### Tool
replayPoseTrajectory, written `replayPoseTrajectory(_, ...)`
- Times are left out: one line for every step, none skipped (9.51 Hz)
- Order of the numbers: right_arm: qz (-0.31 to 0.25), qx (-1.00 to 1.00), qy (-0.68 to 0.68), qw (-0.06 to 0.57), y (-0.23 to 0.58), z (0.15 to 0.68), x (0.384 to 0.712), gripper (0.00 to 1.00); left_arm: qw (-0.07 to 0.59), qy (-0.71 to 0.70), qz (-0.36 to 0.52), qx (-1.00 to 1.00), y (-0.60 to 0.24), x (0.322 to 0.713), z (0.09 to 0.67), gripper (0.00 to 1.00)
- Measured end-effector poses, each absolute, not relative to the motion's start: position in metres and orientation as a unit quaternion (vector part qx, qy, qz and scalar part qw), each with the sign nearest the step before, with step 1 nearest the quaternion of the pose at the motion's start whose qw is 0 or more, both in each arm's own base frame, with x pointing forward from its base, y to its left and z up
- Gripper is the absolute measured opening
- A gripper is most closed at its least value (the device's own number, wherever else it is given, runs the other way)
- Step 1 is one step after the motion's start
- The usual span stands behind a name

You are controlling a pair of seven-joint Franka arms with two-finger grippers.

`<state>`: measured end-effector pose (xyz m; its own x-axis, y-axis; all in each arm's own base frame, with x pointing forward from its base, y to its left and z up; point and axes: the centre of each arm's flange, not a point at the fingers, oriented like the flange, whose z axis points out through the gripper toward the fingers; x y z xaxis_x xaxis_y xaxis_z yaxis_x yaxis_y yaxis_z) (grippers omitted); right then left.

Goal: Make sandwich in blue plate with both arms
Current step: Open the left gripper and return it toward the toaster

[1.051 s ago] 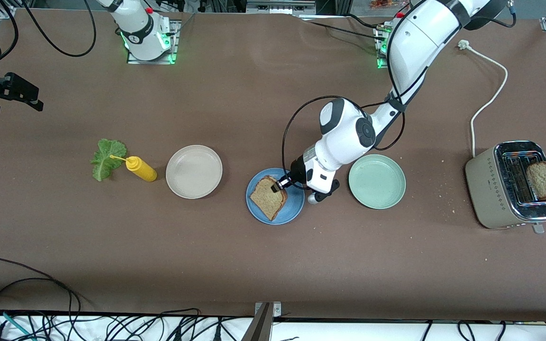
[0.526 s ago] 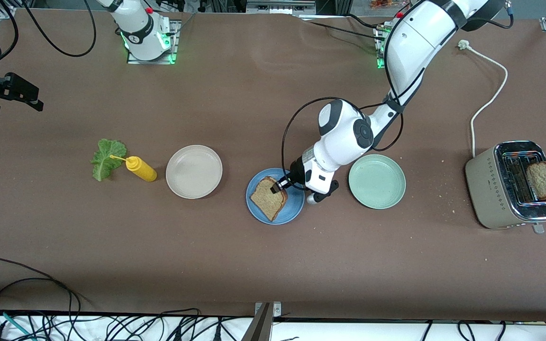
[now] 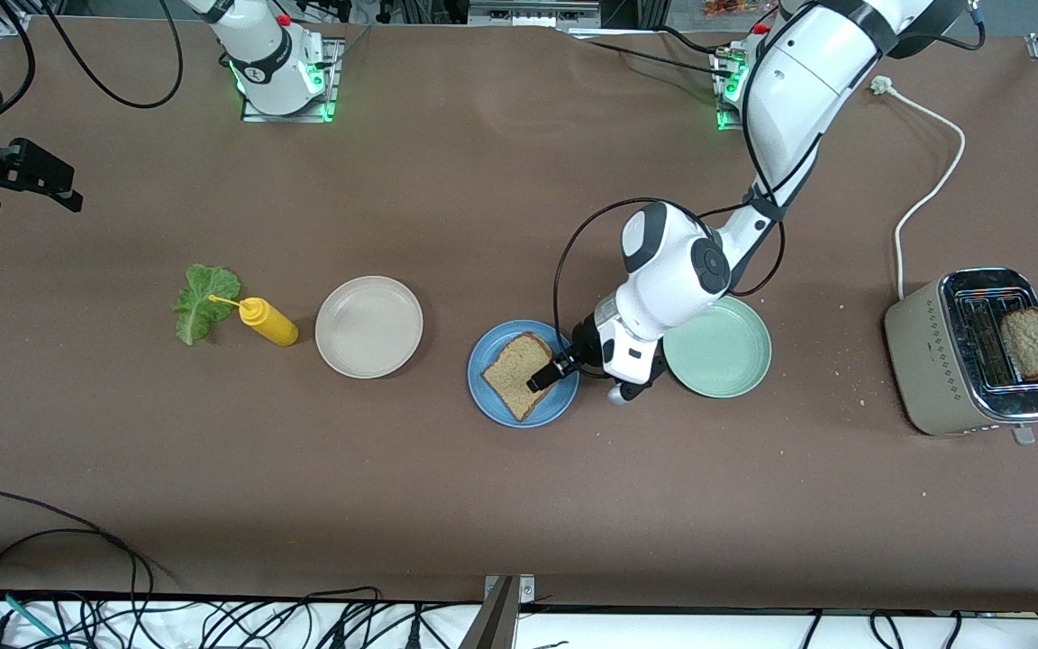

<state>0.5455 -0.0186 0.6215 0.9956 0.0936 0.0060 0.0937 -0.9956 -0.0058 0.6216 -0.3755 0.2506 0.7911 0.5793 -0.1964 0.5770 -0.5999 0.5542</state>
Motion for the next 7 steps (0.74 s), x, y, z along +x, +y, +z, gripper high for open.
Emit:
replayPoseTrajectory(-0.003, -0.999, -0.047, 0.003, -0.019, 0.622, 0.545, 1.0, 0.296, 0.314, -0.009, 0.902, -0.373, 0.621, 0.251, 1.0)
replayPoseTrajectory(-0.003, -0.999, -0.047, 0.003, -0.019, 0.622, 0.545, 1.0, 0.278, 0.3, -0.021, 0.912, -0.37, 0.62, 0.251, 1.0)
replayPoseTrajectory(-0.003, -0.999, -0.047, 0.003, -0.019, 0.622, 0.545, 1.0, 0.259, 0.286, -0.032, 0.922, -0.366, 0.619, 0.252, 1.0)
replayPoseTrajectory(-0.003, -0.999, -0.047, 0.003, -0.019, 0.622, 0.545, 1.0, 0.243, 0.277, -0.043, 0.929, -0.362, 0.619, 0.254, 1.0)
replayPoseTrajectory(-0.003, -0.999, -0.047, 0.003, -0.019, 0.622, 0.545, 1.0, 0.225, 0.269, -0.059, 0.935, -0.356, 0.618, 0.259, 1.0)
replayPoseTrajectory(-0.003, -0.999, -0.047, 0.003, -0.019, 0.622, 0.545, 1.0, 0.203, 0.256, -0.072, 0.942, -0.348, 0.618, 0.269, 1.0)
replayPoseTrajectory(-0.003, -0.999, -0.047, 0.003, -0.019, 0.621, 0.545, 1.0, 0.181, 0.244, -0.081, 0.949, -0.339, 0.618, 0.286, 1.0)
